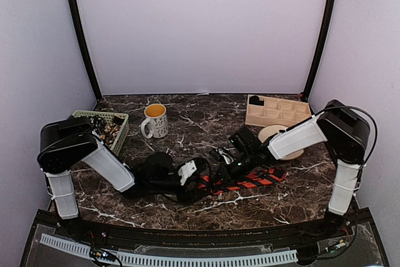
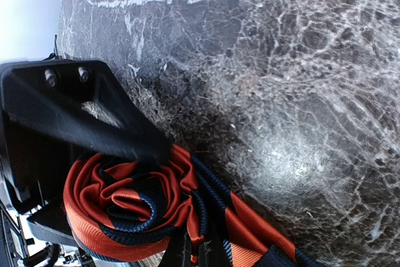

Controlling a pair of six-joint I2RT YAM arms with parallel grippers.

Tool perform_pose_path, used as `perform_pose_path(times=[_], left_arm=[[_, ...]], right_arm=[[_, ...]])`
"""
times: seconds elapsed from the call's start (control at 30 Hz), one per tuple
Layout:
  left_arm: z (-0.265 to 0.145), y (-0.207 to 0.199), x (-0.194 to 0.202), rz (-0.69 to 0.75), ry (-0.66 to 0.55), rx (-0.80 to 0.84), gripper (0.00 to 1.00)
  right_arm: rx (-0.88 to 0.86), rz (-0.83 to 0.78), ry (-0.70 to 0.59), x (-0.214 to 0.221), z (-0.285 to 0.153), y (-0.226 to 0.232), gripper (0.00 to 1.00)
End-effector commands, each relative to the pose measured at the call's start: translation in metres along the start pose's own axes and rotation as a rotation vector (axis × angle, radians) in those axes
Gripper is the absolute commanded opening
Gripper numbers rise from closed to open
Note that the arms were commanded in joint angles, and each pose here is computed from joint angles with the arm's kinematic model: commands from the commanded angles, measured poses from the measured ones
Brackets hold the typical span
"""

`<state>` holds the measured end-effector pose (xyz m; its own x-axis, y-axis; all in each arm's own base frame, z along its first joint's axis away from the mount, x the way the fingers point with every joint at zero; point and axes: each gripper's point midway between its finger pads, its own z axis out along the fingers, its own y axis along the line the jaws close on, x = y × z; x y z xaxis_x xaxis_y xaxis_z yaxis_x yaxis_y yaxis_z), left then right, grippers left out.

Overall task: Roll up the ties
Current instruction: Roll the tie at the center of the board.

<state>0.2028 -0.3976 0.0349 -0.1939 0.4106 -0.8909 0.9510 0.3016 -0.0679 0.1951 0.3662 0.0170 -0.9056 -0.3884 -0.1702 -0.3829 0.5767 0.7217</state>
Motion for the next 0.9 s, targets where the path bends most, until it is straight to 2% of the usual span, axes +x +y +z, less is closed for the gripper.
perform_pose_path(times=[0.0, 0.17, 0.37, 0.53, 0.67, 0.87], left_arm=[[0.014, -0.007, -0.017, 0.052, -0.061, 0.063, 0.63], [0.03, -0.006, -0.004, 0.05, -0.022, 0.076, 0.49], [0.016, -0.008, 0.034, 0.061, 0.095, 0.053, 0.45], [0.004, -0.007, 0.062, 0.083, 0.205, 0.031, 0.43], [0.003, -0.004, 0.069, 0.087, 0.246, 0.016, 0.42], [0.01, -0.001, 0.069, 0.086, 0.287, 0.003, 0.41]], right_arm=[[0.184, 0.173, 0.111, 0.046, 0.005, -0.061, 0.0], [0.17, 0.173, 0.113, 0.042, 0.005, -0.058, 0.0], [0.149, 0.171, 0.082, 0.032, -0.004, -0.048, 0.01], [0.096, 0.182, 0.006, 0.015, -0.031, -0.029, 0.21], [0.001, 0.17, -0.054, -0.002, -0.05, -0.002, 0.38], [-0.124, 0.148, -0.021, -0.012, -0.039, 0.044, 0.43]])
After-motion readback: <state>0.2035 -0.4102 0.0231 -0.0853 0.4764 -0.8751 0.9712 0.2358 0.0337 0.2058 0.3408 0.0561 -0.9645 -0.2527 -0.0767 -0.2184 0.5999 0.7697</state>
